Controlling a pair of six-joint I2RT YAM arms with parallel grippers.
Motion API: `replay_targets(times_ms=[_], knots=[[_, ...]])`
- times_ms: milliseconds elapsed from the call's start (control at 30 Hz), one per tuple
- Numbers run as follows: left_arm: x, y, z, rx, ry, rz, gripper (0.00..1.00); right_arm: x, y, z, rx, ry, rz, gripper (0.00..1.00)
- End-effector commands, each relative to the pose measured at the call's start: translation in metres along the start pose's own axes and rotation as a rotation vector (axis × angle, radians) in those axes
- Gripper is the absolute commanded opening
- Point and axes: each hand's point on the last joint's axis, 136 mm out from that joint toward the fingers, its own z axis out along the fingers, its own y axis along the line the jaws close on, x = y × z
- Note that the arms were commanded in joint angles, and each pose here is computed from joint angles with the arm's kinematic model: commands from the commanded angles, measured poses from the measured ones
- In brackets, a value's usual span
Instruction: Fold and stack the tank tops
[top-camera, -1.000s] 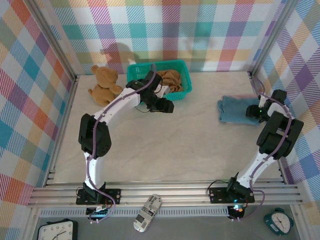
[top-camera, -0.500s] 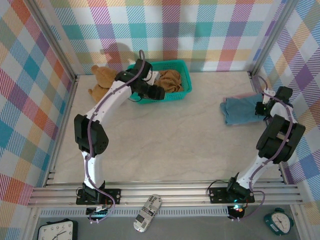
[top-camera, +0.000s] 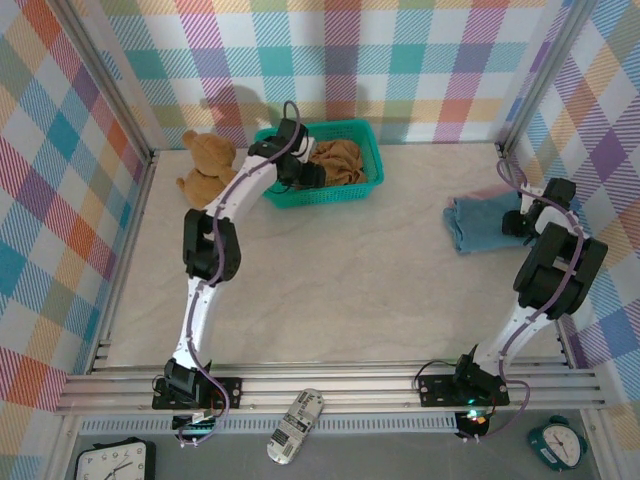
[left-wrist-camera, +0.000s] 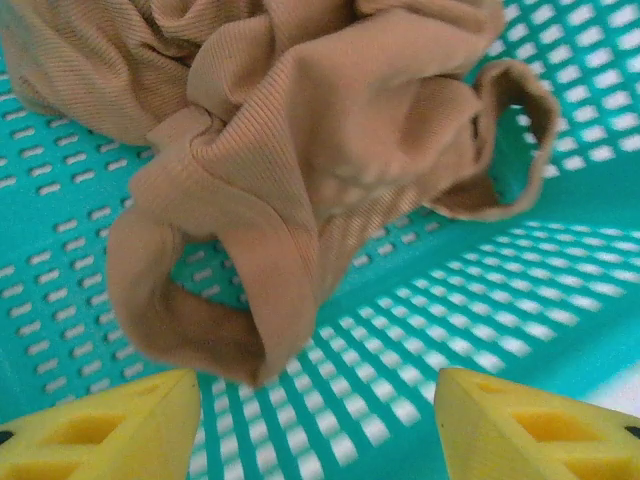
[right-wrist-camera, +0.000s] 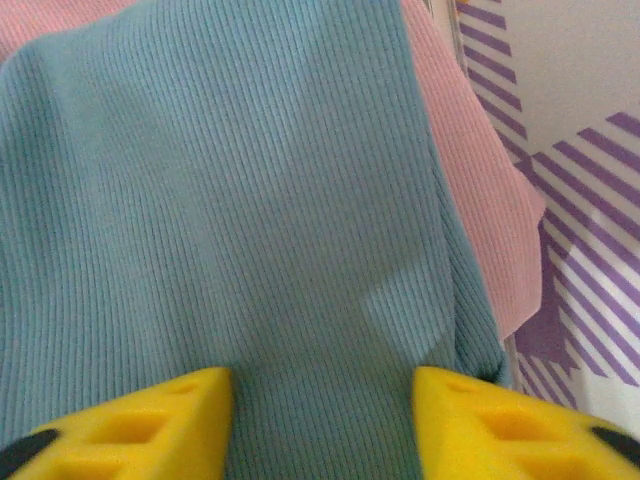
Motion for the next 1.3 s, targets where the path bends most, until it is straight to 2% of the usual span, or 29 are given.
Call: replay_targets(times_ms=[0, 100, 233, 367, 600, 733, 800, 833, 867, 900, 1100, 1267], knots=[[-0.027, 0.014, 0.001, -0.04, -0.082, -0.01, 0.64, -0.023, 0.0, -0.028, 0.015, -0.07, -0.001, 0.6], [-0.033, 0.033, 0.016, -0.062, -0.091, -0.037, 0.64, -0.028, 0.012, -0.047, -0.007, -0.108, 0.011, 0.65], [-0.048, 0.033, 0.029, 0.015, -0.131, -0.035, 0.65, -0.04, 0.036, -0.08, -0.101, -0.188, 0.06, 0.76], [-0.059, 0.021, 0.042, 0.114, -0.18, -0.001, 0.65, -0.048, 0.066, -0.109, -0.179, -0.243, 0.065, 0.78], [-0.055, 0.013, 0.064, 0.195, -0.167, 0.013, 0.62, -0.053, 0.134, -0.161, -0.341, -0.277, 0.003, 0.8], [-0.057, 0.004, 0.065, 0.247, -0.177, 0.026, 0.49, -0.052, 0.167, -0.183, -0.437, -0.279, -0.027, 0.81], [-0.059, 0.003, 0.063, 0.25, -0.183, 0.03, 0.28, -0.051, 0.184, -0.191, -0.478, -0.275, -0.034, 0.82], [-0.061, 0.003, 0.059, 0.245, -0.19, 0.031, 0.14, -0.052, 0.195, -0.196, -0.516, -0.278, -0.029, 0.82], [-0.066, 0.003, 0.054, 0.236, -0.203, 0.035, 0.05, -0.052, 0.208, -0.2, -0.563, -0.276, -0.024, 0.82], [-0.072, 0.003, 0.046, 0.226, -0.221, 0.036, 0.0, -0.051, 0.219, -0.203, -0.594, -0.266, -0.008, 0.82], [-0.118, -0.009, -0.041, 0.199, -0.37, 0.074, 0.0, -0.05, 0.276, -0.214, -0.74, -0.279, 0.057, 0.84], [-0.134, -0.027, -0.131, 0.2, -0.446, 0.125, 0.0, -0.049, 0.313, -0.209, -0.796, -0.264, 0.074, 0.86]])
